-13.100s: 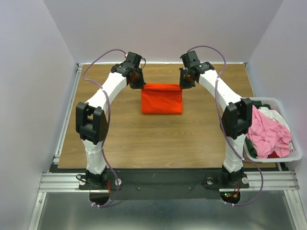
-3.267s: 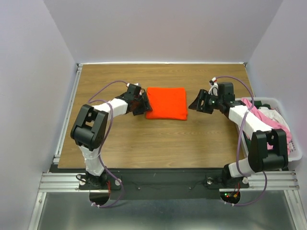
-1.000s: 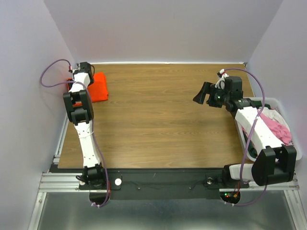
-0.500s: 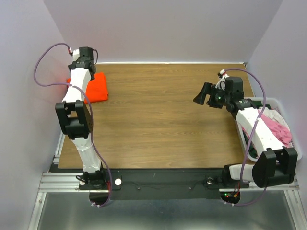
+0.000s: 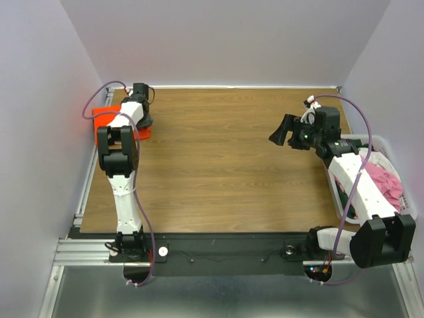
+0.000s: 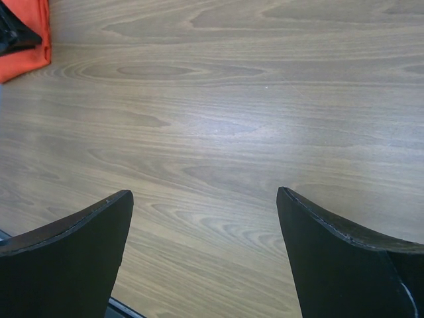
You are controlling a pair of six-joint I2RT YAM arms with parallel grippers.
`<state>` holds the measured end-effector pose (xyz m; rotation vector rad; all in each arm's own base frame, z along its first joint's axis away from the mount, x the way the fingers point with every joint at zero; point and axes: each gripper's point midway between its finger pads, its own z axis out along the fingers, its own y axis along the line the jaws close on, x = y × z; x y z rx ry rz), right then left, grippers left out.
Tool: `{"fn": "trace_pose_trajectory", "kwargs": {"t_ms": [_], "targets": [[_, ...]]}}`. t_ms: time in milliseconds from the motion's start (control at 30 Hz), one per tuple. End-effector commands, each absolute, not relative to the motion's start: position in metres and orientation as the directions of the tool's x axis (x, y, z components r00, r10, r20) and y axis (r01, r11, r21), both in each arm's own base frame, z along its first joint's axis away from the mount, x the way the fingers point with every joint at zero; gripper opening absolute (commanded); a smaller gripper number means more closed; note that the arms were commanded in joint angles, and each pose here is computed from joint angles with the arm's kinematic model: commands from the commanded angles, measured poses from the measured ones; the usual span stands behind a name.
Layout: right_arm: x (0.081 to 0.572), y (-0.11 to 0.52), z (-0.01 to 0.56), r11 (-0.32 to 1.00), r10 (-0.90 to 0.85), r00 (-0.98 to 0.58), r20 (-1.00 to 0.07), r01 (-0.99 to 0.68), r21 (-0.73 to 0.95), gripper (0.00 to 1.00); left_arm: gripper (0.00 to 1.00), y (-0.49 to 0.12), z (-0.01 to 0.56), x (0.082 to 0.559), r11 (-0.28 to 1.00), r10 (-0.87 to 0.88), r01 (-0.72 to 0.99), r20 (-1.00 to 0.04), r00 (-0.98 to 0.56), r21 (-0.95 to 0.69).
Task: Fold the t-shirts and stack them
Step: Neatly place the folded tshirt to the corner
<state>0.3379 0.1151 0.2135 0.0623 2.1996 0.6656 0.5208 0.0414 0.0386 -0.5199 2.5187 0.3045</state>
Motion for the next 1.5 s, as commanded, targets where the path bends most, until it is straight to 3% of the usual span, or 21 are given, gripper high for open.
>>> {"fn": "trace_pose_trajectory", "kwargs": {"t_ms": [0,233,633,767,800,967,1100,1267,1300,1467], "targets": [[0.336,0.111,0.223,0.870,0.247,-0.640,-0.727,-0.184,0.458,0.95,0.40,0.035,0.056,0.534,0.916,-0.306,-0.401,-0.590,-0.747,0.033],[0.337,0.112,0.221,0.870,0.245,-0.646,-0.723,-0.183,0.458,0.95,0.40,0.037,0.024,0.491,0.910,-0.310,-0.407,-0.517,-0.798,0.082],[0.334,0.112,0.223,0.866,0.248,-0.644,-0.724,-0.187,0.464,0.95,0.41,0.053,0.048,0.465,0.897,-0.258,-0.405,-0.535,-0.805,0.176],[0.333,0.112,0.227,0.865,0.251,-0.637,-0.729,-0.191,0.465,0.95,0.47,0.056,0.053,0.461,0.894,-0.254,-0.405,-0.530,-0.809,0.191],[0.333,0.111,0.228,0.866,0.252,-0.632,-0.733,-0.190,0.462,0.95,0.53,0.055,0.056,0.461,0.895,-0.253,-0.404,-0.532,-0.808,0.188],[0.334,0.107,0.249,0.877,0.257,-0.581,-0.773,-0.196,0.439,0.95,0.69,0.042,0.115,0.463,0.916,-0.272,-0.394,-0.612,-0.743,0.072],[0.333,0.095,0.282,0.897,0.273,-0.494,-0.826,-0.180,0.404,0.96,0.91,0.024,0.186,0.451,0.943,-0.270,-0.330,-0.686,-0.675,-0.046],[0.318,0.075,0.321,0.928,0.276,-0.379,-0.883,-0.133,0.347,1.00,0.99,0.011,0.298,0.392,0.952,-0.278,-0.250,-0.833,-0.478,-0.175],[0.311,0.066,0.335,0.938,0.275,-0.329,-0.904,-0.113,0.327,1.00,0.99,0.011,0.336,0.367,0.948,-0.292,-0.232,-0.880,-0.374,-0.216],[0.286,0.043,0.363,0.956,0.280,-0.223,-0.934,-0.028,0.293,1.00,0.99,0.018,0.384,0.279,0.920,-0.348,-0.240,-0.929,-0.128,-0.311]]}}
